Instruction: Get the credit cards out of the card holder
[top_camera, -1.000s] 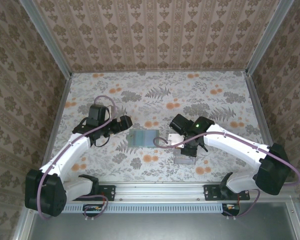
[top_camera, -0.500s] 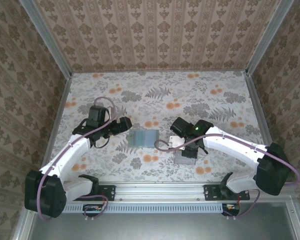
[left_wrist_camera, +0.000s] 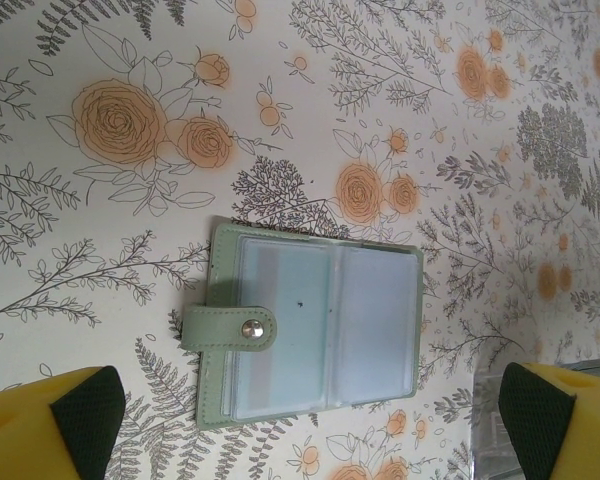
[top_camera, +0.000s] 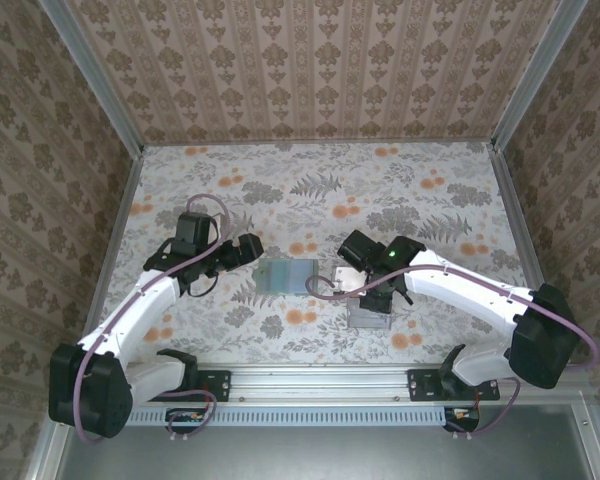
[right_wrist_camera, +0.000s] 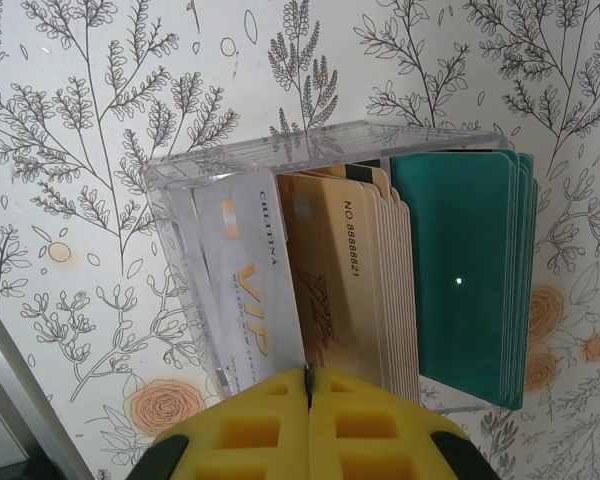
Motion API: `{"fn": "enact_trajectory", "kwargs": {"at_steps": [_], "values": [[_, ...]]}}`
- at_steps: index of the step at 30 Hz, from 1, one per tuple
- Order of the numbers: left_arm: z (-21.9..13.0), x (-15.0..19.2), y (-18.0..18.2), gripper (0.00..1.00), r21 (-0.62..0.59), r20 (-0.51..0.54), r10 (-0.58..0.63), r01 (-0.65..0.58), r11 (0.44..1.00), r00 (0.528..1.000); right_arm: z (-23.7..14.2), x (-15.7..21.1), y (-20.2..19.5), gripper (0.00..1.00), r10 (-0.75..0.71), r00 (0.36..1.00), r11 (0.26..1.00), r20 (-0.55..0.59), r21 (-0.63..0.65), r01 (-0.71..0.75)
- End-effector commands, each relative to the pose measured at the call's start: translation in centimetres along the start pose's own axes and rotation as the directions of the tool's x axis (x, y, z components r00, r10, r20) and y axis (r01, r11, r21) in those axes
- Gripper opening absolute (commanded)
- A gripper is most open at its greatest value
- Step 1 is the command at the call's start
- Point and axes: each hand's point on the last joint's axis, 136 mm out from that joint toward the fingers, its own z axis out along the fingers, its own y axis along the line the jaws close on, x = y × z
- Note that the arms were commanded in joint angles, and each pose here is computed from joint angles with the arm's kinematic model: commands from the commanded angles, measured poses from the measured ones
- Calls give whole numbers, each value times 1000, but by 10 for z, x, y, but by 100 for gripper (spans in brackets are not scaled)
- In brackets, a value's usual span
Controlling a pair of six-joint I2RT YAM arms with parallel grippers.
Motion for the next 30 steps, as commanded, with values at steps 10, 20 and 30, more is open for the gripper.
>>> {"fn": "enact_trajectory", "kwargs": {"at_steps": [10, 20, 30], "values": [[-3, 3, 3, 100, -2, 4, -12, 12, 1000, 1000, 10, 12, 8, 0, -9, 999, 1000, -34, -6, 9], [-4, 3, 4, 100, -3, 2, -16, 16, 1000, 1000, 19, 17, 4, 1, -6, 1000, 999, -16, 49, 7], [-4, 1, 3, 100, -1, 4, -20, 20, 1000, 1000, 6, 2, -9, 0, -9, 1000, 996, 19, 84, 8]]}}
